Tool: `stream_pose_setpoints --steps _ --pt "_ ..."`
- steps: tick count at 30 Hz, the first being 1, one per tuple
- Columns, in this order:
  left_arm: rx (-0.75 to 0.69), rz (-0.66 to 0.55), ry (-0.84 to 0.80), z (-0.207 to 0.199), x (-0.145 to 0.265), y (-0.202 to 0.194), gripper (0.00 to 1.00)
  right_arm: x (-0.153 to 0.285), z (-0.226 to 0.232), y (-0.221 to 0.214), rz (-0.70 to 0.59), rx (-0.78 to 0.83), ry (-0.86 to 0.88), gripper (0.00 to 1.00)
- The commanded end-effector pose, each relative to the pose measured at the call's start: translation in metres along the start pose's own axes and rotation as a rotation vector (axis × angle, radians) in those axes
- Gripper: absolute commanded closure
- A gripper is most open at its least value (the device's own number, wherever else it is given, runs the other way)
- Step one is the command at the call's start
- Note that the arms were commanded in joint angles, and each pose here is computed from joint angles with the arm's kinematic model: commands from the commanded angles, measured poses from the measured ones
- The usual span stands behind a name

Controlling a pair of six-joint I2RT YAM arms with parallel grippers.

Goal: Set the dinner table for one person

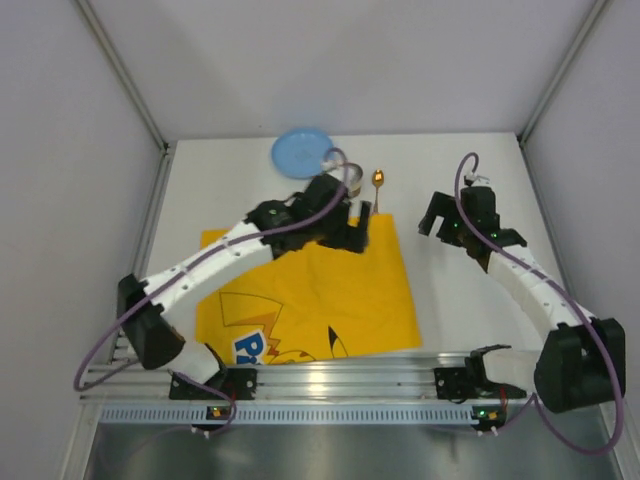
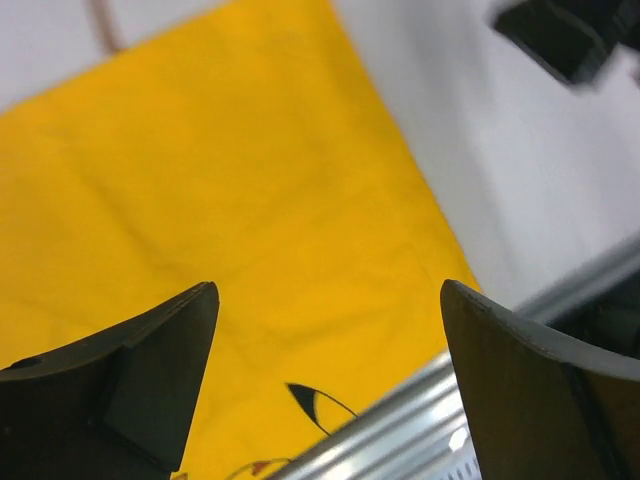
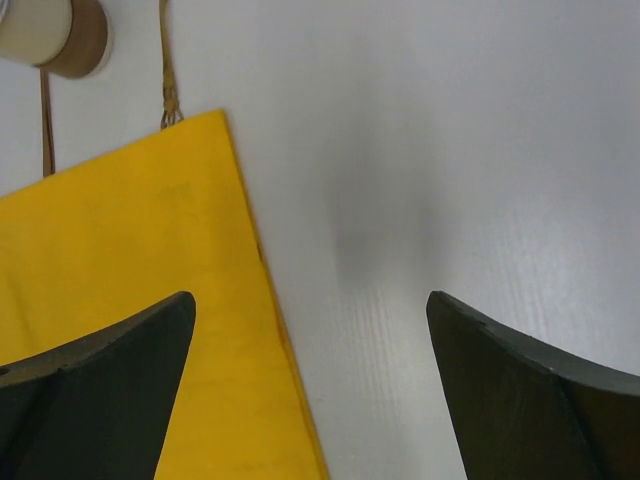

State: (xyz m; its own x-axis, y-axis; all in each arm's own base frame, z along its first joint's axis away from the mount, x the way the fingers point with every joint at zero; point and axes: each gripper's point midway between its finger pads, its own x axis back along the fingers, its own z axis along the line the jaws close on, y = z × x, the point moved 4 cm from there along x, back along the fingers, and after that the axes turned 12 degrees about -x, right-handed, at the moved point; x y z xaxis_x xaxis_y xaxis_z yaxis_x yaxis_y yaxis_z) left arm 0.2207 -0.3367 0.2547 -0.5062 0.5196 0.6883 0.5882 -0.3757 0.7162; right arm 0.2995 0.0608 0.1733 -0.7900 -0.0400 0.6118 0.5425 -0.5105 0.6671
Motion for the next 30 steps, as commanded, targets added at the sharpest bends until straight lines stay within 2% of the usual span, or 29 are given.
stream_pose_setpoints --steps 1,3,4,10,17,20,23,24,27,28,29,30 --pt "0.292 0.121 0.305 0.139 0.012 -0.060 0.03 -0.025 0.040 -0.015 0.181 -0.091 0.181 0.00" --pt "0.329 0.137 0.363 0.168 0.022 -0.083 0.04 -0.036 0.049 -0.022 0.236 -0.109 0.224 0.00" --pt "0.379 0.193 0.443 0.193 0.026 -0.109 0.04 -0.047 0.048 -0.032 0.279 -0.123 0.217 0.00" --pt "0.572 0.258 0.512 0.246 0.038 -0.175 0.03 -0.078 0.054 -0.054 0.373 -0.121 0.222 0.03" --pt "0.681 0.326 0.603 0.276 0.031 -0.194 0.05 -0.090 0.059 -0.102 0.502 -0.146 0.231 0.21" --pt "0.696 0.369 0.601 0.282 0.018 -0.203 0.07 -0.087 0.060 -0.121 0.532 -0.157 0.225 0.35" --pt "0.703 0.398 0.600 0.286 0.008 -0.212 0.08 -0.086 0.057 -0.130 0.558 -0.159 0.219 0.54" --pt "0.704 0.406 0.606 0.287 0.006 -0.214 0.08 -0.087 0.057 -0.128 0.556 -0.151 0.221 0.65" --pt "0.709 0.452 0.607 0.291 -0.005 -0.224 0.11 -0.089 0.053 -0.124 0.550 -0.113 0.193 0.84" --pt "0.710 0.460 0.597 0.291 -0.008 -0.224 0.11 -0.088 0.053 -0.122 0.545 -0.100 0.191 0.94" --pt "0.712 0.468 0.593 0.292 -0.010 -0.224 0.11 -0.089 0.050 -0.118 0.532 -0.094 0.176 1.00" --pt "0.714 0.491 0.583 0.292 -0.016 -0.228 0.13 -0.088 0.047 -0.115 0.531 -0.091 0.156 1.00"
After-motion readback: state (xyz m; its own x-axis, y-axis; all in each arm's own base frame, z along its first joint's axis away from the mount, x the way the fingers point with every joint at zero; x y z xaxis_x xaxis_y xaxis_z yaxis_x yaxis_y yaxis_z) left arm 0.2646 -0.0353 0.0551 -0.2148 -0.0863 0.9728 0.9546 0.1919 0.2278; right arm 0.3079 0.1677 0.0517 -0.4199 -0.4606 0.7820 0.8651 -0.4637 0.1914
